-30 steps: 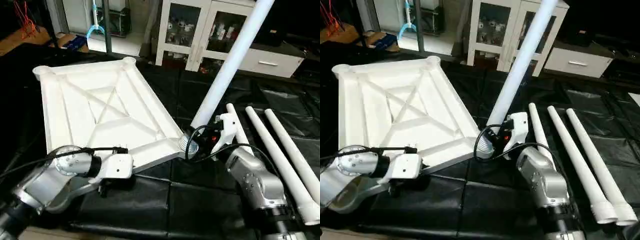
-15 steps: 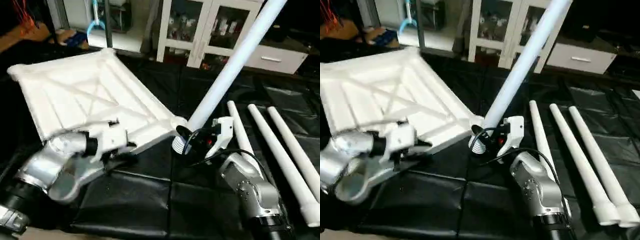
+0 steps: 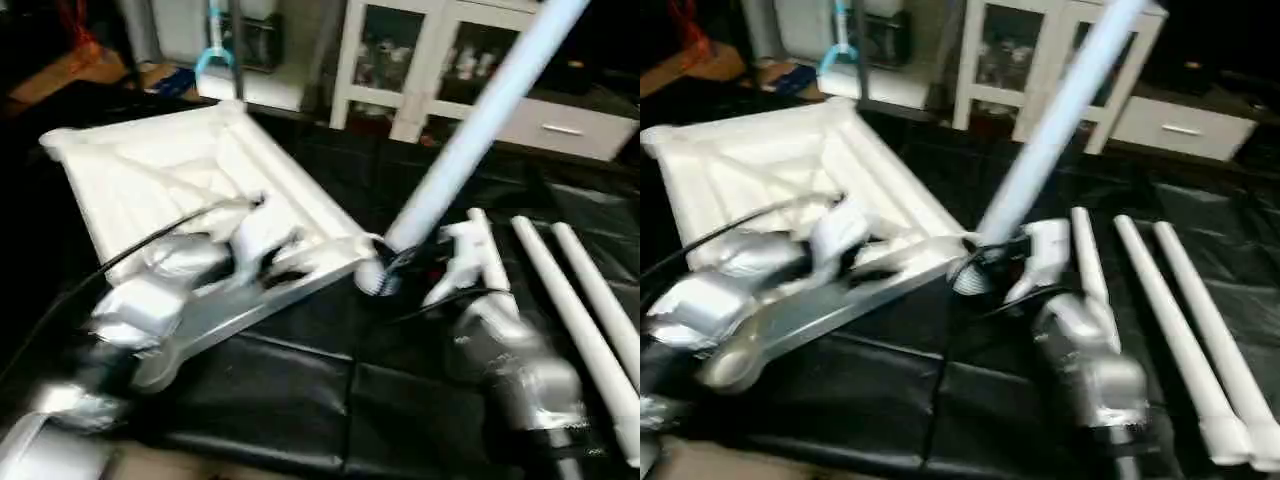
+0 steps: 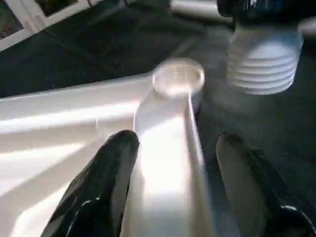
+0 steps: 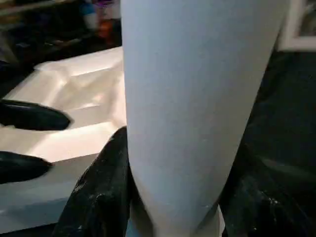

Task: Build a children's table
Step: Pick table leg

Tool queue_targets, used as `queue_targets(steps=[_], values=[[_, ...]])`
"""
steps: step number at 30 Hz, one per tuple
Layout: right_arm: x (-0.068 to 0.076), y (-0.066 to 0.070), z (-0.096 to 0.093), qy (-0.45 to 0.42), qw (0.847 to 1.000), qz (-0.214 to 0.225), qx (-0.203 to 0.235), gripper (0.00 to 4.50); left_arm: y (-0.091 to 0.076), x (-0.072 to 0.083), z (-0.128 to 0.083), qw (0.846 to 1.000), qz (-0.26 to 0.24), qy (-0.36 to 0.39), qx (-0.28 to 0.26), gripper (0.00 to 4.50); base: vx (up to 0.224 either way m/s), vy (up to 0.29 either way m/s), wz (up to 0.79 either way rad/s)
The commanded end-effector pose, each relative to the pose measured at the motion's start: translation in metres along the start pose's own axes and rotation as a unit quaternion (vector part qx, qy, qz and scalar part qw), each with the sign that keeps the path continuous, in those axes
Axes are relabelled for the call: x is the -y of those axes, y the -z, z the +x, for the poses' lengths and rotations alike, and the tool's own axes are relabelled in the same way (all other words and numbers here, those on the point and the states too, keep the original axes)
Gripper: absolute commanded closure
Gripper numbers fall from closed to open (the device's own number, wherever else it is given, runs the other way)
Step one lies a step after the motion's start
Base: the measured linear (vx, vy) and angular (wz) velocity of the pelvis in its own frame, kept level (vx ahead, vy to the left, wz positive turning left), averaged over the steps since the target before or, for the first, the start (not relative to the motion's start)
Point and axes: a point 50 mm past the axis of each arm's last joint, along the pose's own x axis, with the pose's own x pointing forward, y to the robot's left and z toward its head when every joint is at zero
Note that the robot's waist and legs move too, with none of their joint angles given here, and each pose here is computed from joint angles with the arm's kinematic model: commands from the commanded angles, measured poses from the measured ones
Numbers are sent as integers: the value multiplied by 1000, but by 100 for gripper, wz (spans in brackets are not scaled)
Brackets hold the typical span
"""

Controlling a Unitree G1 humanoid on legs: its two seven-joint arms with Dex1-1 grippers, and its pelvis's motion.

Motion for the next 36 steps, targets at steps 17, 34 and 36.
queue_targets(steps=[17, 34, 36], values=[[32, -14, -19, 76, 996, -51, -2, 264, 42, 25, 25, 988, -81, -29, -128, 84, 0, 0, 0], [26, -13, -15, 59, 997, -51, -5, 264, 42, 31, 34, 983, -58, 43, -169, 157, 0, 0, 0], [26, -13, -14, 59, 997, -51, -4, 264, 42, 31, 34, 982, -51, 47, -176, 176, 0, 0, 0]])
